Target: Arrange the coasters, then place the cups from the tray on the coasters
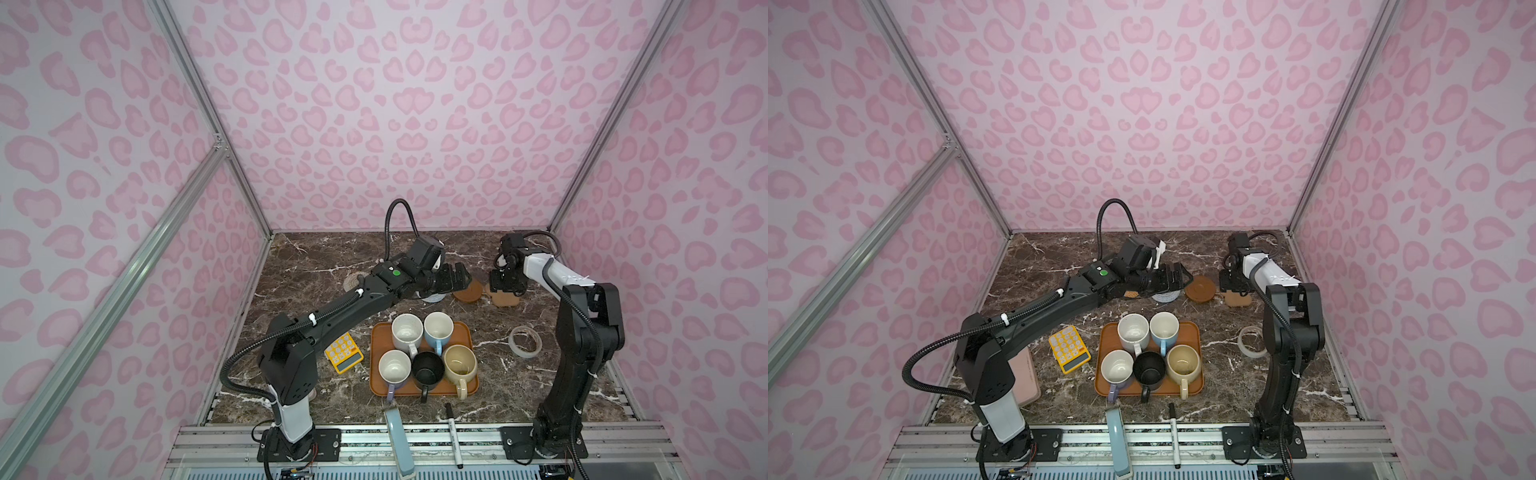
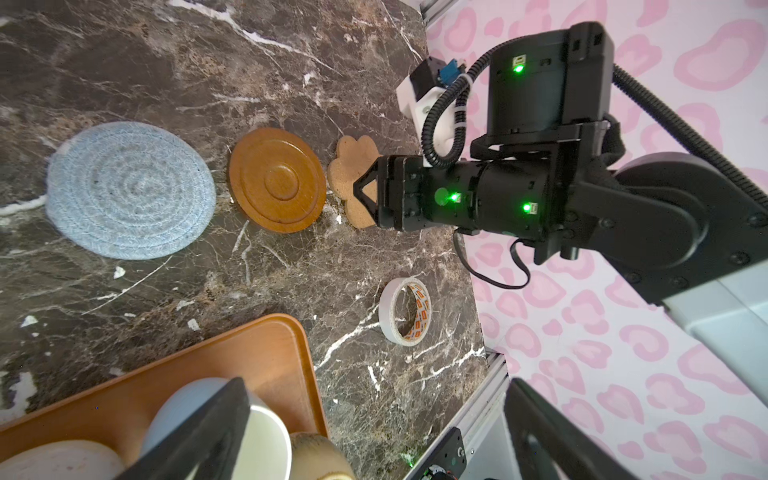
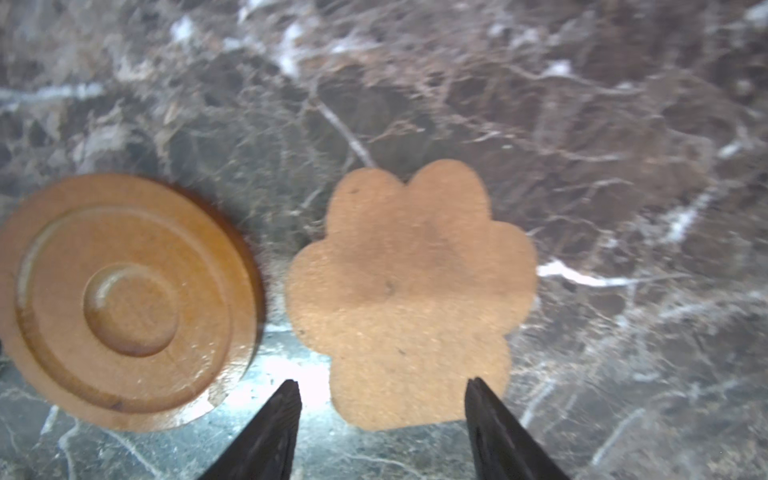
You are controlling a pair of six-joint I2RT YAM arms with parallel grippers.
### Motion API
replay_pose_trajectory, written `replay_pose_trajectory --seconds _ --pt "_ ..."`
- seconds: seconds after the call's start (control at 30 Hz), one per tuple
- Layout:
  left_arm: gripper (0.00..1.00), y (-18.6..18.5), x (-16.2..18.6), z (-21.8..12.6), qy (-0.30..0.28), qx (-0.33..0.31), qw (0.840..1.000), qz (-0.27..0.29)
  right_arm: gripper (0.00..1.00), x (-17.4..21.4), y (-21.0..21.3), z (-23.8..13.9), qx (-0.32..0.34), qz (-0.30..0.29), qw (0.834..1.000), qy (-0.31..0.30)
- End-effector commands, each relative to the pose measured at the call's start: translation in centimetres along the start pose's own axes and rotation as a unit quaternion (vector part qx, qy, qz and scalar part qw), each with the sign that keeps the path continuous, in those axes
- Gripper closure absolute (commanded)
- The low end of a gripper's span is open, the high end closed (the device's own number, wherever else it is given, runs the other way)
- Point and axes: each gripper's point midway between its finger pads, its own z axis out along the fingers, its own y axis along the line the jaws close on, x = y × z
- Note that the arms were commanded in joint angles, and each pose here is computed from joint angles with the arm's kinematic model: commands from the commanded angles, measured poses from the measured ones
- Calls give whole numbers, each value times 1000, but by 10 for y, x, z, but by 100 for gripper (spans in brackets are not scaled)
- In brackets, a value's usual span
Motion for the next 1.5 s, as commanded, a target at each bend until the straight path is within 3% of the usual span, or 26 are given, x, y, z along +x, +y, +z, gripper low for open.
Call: replay_pose_trajectory --seconds 0.0,0.47,0.87,1.0,1.13,1.27,1.47 --pt "2 -2 -3 -6 -7 2 1000 6 35 9 2 8 16 -34 999 24" --pt "2 4 -1 -2 -5 1 1000 2 39 17 0 31 36 -37 997 49" --pt "2 5 0 -4 -7 2 1000 -1 41 -3 -2 27 45 -17 998 35" --pt "2 4 -1 -5 -8 3 1000 0 41 -10 3 10 31 -8 999 14" --pt "2 0 -7 -17 -18 6 1000 3 31 -21 5 -26 16 8 1000 -24" --pt "2 -2 -11 -40 -29 1 1000 10 1 -27 6 -71 -2 26 997 -66" --pt "2 11 -16 -93 -71 -29 997 11 1 -16 14 -133 -35 25 990 -134"
